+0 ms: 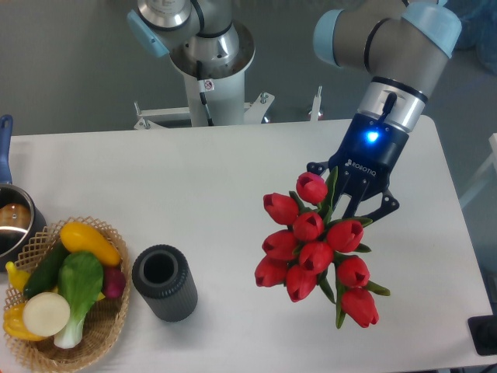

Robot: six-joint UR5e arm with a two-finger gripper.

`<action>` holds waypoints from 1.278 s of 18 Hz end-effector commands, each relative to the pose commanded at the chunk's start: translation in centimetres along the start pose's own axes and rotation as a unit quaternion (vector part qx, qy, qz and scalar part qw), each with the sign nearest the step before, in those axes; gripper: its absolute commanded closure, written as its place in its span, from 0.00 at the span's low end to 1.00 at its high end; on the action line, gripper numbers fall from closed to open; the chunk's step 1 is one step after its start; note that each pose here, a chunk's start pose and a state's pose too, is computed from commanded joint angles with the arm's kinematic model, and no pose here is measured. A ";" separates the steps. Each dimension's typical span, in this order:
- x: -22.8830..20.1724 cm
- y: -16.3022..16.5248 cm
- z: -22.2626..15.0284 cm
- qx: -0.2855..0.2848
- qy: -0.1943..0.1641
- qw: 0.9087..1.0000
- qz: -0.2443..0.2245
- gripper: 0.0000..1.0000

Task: Insert the flowers into the vase
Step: 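Carry the red tulip bunch in the gripper toward the black vase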

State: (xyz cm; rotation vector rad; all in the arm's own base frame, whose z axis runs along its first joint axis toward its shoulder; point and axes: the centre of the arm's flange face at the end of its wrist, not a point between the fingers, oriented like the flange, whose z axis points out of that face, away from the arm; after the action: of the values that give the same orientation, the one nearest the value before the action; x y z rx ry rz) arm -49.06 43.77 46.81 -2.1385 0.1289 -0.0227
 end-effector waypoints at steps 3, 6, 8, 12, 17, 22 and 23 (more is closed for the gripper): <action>0.3 0.0 0.2 0.000 0.002 1.000 0.001 0.77; 0.5 -0.1 0.5 0.008 0.010 1.000 0.000 0.78; 0.7 -0.1 0.7 0.018 0.017 1.000 -0.001 0.79; 1.5 -0.6 1.8 0.031 0.036 0.999 0.001 0.79; 3.2 -1.5 3.6 0.050 0.065 0.997 0.001 0.79; 4.3 -2.3 4.9 0.112 0.110 0.988 0.001 0.79; 4.8 -2.4 5.4 0.114 0.117 0.987 0.004 0.79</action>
State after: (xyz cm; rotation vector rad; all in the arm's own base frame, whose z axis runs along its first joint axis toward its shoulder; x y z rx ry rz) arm -43.76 49.13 45.69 -1.9010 0.2596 -0.2714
